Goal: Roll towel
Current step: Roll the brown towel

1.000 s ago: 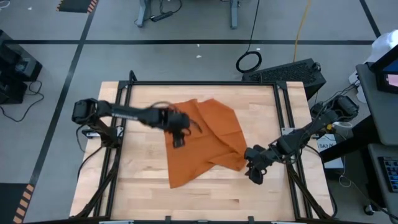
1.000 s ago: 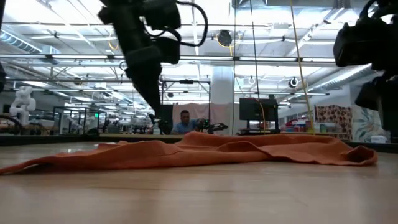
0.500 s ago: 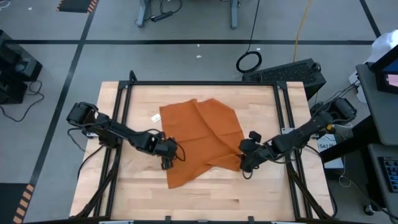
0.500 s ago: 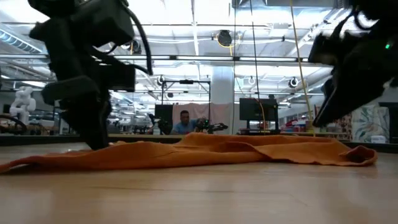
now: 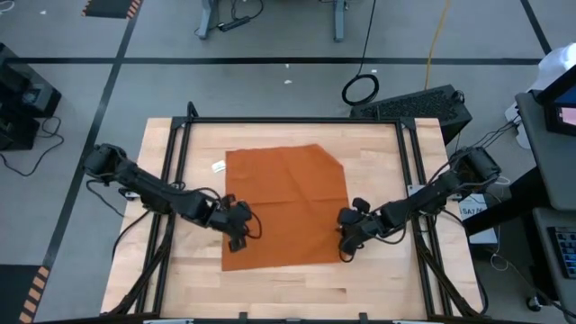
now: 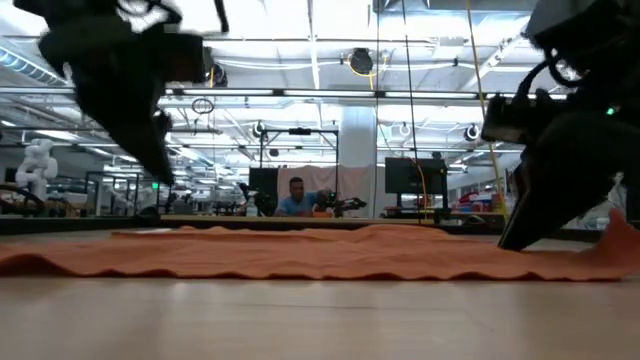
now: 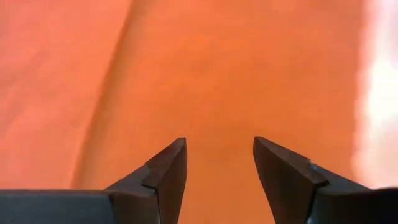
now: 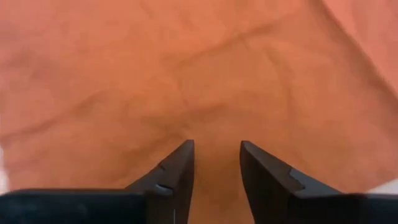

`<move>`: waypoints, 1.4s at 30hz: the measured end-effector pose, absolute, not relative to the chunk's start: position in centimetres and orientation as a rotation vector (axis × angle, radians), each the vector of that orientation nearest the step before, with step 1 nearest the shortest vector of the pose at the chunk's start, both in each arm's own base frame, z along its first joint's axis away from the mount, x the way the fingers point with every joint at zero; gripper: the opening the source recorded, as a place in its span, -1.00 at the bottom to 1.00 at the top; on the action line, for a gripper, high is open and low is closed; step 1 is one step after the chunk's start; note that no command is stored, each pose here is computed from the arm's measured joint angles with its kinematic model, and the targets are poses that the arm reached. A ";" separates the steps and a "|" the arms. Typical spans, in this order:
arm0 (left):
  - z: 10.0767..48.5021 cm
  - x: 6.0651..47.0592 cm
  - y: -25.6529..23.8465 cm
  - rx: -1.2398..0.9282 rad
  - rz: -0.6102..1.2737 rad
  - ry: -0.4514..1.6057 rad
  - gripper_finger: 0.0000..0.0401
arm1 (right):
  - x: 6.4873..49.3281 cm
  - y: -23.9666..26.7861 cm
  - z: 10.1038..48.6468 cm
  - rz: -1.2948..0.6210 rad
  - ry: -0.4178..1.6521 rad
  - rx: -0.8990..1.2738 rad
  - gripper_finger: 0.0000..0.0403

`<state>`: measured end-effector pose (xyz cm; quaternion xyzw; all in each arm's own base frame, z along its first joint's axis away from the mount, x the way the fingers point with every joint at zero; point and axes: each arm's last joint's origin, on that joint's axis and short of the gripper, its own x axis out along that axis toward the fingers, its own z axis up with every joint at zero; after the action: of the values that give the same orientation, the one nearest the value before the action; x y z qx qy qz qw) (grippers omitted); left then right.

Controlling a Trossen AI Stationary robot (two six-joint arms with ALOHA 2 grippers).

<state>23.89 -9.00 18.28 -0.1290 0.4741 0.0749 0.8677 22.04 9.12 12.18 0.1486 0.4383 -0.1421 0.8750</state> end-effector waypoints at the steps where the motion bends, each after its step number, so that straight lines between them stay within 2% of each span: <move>1: 18.4 23.9 -9.3 -0.263 0.138 0.980 -0.04 | 22.0 9.1 12.6 -0.289 0.900 0.317 -0.39; 7: 16.0 23.3 -9.8 -0.185 0.198 1.096 -0.04 | 21.4 8.3 14.3 -0.310 0.849 0.212 -0.33; 13: 16.2 24.4 -8.5 -0.030 0.250 0.989 -0.05 | 22.1 5.2 14.9 -0.429 0.811 0.040 -0.29; 17: 16.3 25.7 -6.0 0.044 0.259 0.944 -0.09 | 23.2 1.2 14.6 -0.461 0.854 0.030 -0.29; 20: 15.8 26.0 -4.0 0.030 0.258 0.943 -0.16 | 24.0 -1.6 14.4 -0.408 0.851 0.097 -0.33; 26: 12.9 23.9 -1.8 -0.047 0.296 1.044 -0.23 | 24.5 -4.2 11.3 -0.450 0.952 0.145 -0.44; 30: 11.4 22.2 -1.7 -0.145 0.329 1.091 -0.23 | 24.4 -4.2 10.1 -0.495 1.006 0.200 -0.53; 34: 11.1 21.6 -2.4 -0.221 0.285 1.117 -0.23 | 24.0 -3.0 10.3 -0.511 1.024 0.247 -0.56; 39: 13.2 22.0 -3.3 -0.212 0.174 1.086 -0.23 | 23.0 -1.0 12.8 -0.426 0.983 0.283 -0.48; 42: 15.2 22.6 -3.4 -0.168 0.147 0.998 -0.23 | 23.0 -0.7 15.7 -0.420 0.858 0.276 -0.39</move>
<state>22.58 -3.38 15.15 -0.0802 0.4775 0.0705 0.8721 23.02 -0.71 15.70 0.1323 0.4116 -0.2012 0.8790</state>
